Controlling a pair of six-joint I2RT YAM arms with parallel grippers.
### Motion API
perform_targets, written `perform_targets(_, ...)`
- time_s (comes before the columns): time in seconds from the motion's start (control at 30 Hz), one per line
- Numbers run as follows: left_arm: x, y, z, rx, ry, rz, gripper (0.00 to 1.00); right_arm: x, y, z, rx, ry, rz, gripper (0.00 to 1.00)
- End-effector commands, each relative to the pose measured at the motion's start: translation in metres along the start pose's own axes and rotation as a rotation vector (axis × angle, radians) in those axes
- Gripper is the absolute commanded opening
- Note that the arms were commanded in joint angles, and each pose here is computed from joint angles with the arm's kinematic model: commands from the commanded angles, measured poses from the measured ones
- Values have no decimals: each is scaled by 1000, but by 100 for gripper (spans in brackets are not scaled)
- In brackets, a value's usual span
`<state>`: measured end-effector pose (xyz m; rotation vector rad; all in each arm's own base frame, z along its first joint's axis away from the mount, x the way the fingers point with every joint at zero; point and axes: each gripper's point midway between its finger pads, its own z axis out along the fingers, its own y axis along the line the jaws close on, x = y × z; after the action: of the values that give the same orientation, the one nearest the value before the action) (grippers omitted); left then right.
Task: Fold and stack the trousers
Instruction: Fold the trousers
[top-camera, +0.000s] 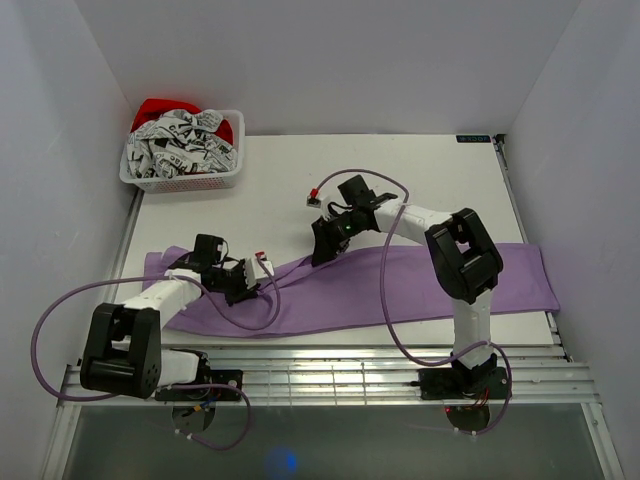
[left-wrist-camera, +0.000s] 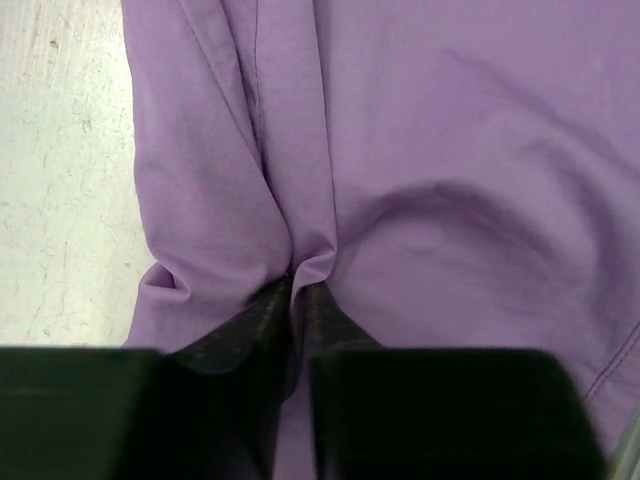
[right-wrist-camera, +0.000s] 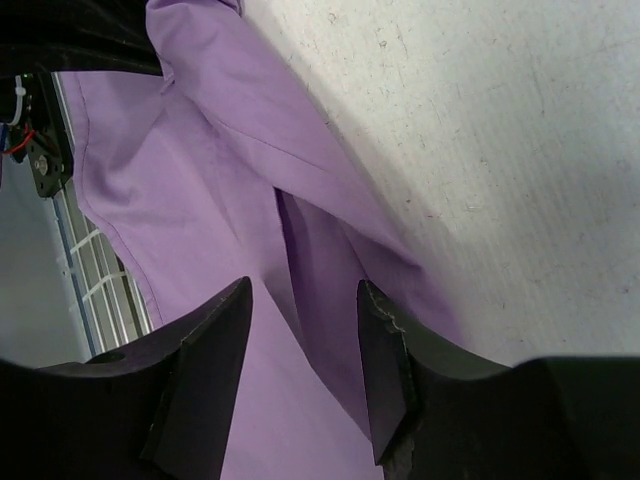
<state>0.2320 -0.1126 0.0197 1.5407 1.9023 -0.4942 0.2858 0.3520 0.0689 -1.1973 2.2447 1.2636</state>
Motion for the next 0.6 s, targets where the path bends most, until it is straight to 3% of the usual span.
perform_targets(0.0, 20, -4, -1, -10, 93, -73, 32, 5, 0, 7, 14, 15, -21, 52)
perform_targets(0.17, -27, 8, -19, -33, -32, -87, 48, 35, -23, 14, 92, 97, 0, 47)
perform_targets(0.4, -80, 44, -58, -162, -108, -133, 51, 57, -33, 19, 118, 152, 17, 34)
perform_targets(0.57, -110, 76, -76, -270, -168, -204, 51, 68, -34, 21, 124, 160, 10, 15)
